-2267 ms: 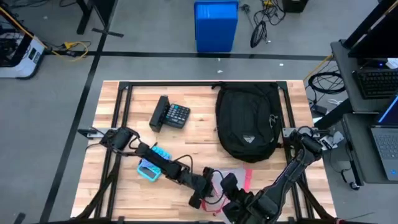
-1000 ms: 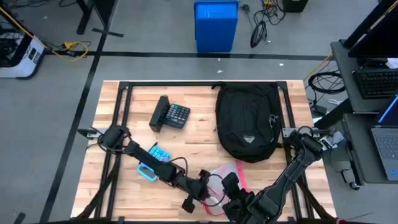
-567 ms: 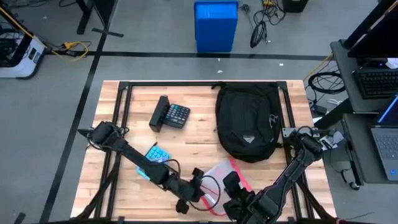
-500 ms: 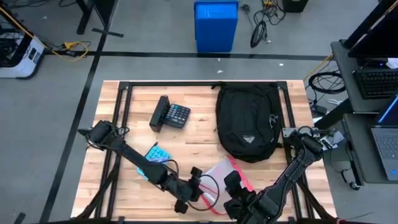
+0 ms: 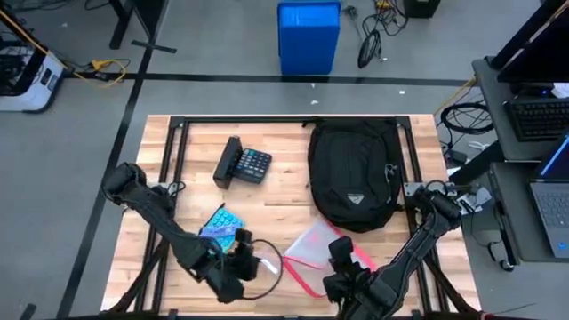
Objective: Unpack backpack
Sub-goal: Remove the pink earphones from the white zip bag
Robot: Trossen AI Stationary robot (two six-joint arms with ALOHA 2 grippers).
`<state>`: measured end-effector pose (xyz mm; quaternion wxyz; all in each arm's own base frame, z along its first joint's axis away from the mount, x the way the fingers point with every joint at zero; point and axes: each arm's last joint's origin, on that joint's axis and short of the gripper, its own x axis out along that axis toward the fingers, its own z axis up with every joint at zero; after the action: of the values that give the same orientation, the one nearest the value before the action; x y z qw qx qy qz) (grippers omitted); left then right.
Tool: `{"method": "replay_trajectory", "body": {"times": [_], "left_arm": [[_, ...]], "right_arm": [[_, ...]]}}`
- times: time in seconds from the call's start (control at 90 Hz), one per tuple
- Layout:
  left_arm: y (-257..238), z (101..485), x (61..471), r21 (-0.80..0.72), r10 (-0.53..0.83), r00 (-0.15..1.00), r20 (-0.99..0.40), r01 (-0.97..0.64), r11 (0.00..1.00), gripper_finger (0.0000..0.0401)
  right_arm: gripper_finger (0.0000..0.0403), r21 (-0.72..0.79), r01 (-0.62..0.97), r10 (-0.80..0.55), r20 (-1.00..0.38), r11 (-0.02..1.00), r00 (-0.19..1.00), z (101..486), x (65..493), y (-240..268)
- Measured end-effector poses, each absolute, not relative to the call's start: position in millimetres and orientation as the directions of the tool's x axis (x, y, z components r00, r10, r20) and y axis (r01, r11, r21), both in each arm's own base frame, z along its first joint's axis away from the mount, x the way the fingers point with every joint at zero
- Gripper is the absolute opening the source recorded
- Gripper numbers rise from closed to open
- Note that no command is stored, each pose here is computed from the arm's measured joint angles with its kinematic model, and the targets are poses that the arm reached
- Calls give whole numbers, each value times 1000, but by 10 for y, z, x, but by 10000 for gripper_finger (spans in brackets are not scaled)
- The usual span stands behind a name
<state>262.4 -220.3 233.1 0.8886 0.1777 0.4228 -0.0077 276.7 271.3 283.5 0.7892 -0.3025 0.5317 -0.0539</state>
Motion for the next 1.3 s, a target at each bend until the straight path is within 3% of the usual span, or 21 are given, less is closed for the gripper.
{"method": "replay_trajectory", "body": {"times": [0.378, 0.722, 1.3], "left_arm": [[-2004, 2259, 2167, 393, 431, 403, -807, -177, 902, 0], [-1993, 2259, 1975, 354, 454, 257, -853, -355, 865, 0], [-1999, 2157, 1899, 334, 442, 211, -872, -404, 852, 0]], "right_arm": [[0, -536, -237, -409, -807, 811, 426, 2835, 2763, 2711], [0, -535, -236, -409, -807, 811, 426, 2835, 2763, 2711], [0, -531, -233, -403, -807, 815, 431, 2835, 2769, 2717]]}}
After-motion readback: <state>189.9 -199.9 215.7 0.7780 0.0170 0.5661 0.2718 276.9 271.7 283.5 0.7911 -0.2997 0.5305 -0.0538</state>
